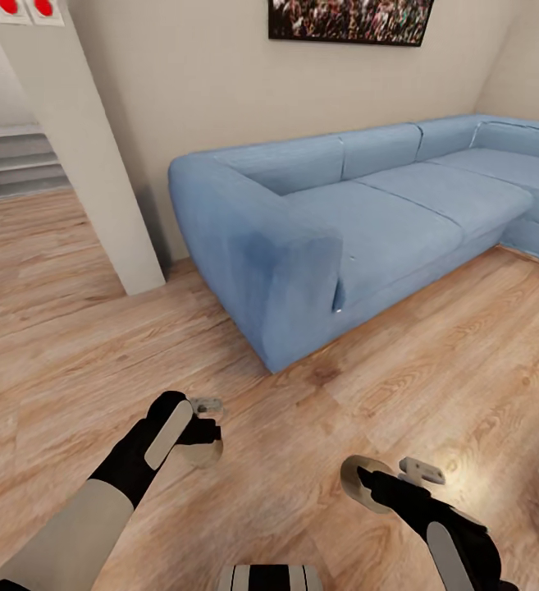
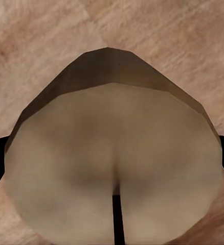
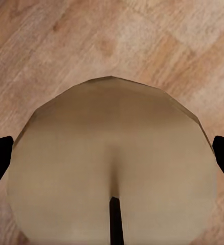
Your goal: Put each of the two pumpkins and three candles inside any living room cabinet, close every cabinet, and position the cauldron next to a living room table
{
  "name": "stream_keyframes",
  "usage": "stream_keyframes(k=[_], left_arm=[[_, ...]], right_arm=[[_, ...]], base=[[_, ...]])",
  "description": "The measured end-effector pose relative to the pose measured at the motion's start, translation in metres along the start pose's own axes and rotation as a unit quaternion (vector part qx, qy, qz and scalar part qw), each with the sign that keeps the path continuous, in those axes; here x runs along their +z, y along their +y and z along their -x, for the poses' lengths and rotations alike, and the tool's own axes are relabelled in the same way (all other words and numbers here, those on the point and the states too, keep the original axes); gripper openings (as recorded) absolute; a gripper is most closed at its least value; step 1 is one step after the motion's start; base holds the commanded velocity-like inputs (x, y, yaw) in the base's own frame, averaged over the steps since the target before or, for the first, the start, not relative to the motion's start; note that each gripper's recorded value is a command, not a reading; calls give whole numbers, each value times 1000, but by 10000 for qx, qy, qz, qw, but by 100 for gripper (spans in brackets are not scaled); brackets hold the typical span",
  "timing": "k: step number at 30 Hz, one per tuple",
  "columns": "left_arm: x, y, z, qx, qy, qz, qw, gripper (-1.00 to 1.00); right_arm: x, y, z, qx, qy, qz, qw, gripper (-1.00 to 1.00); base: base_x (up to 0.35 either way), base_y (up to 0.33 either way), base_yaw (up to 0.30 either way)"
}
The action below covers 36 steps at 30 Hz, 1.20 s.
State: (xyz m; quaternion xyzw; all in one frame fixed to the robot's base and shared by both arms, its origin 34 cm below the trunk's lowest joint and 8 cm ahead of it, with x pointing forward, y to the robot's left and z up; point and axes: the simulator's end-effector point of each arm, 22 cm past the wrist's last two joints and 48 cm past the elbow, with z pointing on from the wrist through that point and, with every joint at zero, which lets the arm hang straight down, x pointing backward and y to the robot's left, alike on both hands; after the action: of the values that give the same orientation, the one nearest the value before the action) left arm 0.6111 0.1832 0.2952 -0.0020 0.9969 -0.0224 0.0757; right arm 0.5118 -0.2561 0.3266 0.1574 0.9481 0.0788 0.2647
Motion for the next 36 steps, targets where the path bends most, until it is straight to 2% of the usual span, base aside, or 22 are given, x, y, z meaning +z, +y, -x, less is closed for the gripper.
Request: stream_keyframes(k=[11,26,32,36], left_arm=[[-23,-1,12,11,-221,6,9998,-100],[-56,-3,27,22,-525,-2,9986,-100],[-69,-3,33,25,-642,-6,9979,-100],[-78,-3,36,31,-721,1,9974,-100]], right_arm=[[-13,8,16,-16,-207,91,9997,-100],[-33,20,36,-36,-485,249,9985,-100],[-40,48,36,-227,-540,488,9971,-100],[-46,52,41,-279,-607,519,9964,-100]], base=[[-109,0,0],[-274,0,0],[-30,0,0],[-3,0,0]])
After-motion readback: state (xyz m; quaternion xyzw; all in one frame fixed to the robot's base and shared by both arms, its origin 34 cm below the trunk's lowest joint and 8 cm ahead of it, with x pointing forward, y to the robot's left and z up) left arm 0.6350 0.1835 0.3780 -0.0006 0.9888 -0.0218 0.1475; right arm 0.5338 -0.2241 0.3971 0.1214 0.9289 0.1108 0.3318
